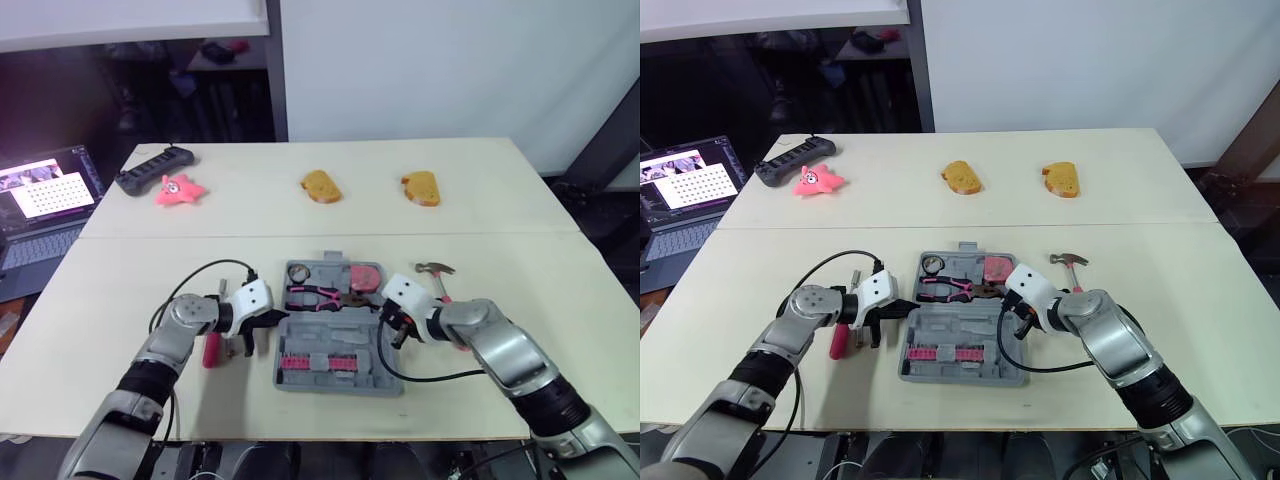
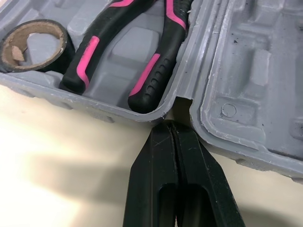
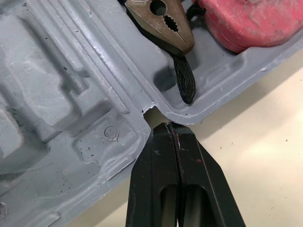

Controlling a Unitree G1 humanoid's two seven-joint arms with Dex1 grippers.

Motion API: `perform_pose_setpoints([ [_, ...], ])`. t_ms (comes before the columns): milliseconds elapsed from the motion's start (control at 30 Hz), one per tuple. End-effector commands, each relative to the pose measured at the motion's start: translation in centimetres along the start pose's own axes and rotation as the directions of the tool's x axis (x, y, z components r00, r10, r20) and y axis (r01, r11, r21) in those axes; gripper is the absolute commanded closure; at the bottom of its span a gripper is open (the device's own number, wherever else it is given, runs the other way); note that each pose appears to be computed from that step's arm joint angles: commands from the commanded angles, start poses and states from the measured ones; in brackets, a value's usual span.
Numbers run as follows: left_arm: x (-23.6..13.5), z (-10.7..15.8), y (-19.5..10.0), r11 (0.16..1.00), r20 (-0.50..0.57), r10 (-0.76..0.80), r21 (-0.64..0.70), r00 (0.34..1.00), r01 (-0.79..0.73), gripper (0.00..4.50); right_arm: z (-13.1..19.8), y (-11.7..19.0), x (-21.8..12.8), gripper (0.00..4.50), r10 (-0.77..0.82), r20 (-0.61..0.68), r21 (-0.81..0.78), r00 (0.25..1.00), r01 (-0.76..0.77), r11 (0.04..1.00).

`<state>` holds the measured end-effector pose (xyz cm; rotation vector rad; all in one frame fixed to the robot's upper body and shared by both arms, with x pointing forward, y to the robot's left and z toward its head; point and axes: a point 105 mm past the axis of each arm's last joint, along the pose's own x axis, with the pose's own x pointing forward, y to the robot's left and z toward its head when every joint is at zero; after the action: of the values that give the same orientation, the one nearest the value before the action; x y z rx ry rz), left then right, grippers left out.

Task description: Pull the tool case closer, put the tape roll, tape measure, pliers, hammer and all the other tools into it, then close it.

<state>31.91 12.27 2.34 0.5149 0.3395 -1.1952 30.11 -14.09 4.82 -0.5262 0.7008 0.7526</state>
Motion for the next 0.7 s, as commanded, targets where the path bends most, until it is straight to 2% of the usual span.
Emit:
perform_pose_setpoints([
  [33, 1.3, -0.6, -3.0, 0.992, -0.010, -0.122, -0.021, 0.992, 0.122, 4.48, 1.1, 2.9, 0.7, 4.50, 0.105, 0.043, -0.027, 0.994, -0.104, 0.994],
  [300, 0.6, -1.2, -3.1, 0.994, -0.028, -0.107, -0.040, 0.994, 0.106, 4.48, 0.3, 4.5, 0.4, 4.50, 0.164, 0.004, -0.012, 0.986, -0.164, 0.986],
  [700, -0.1, -1.6, -3.9, 0.992, -0.036, -0.115, -0.059, 0.993, 0.113, 4.48, 0.2, 4.1, 0.6, 4.50, 0.134, 0.009, 0.008, 0.991, -0.134, 0.991],
])
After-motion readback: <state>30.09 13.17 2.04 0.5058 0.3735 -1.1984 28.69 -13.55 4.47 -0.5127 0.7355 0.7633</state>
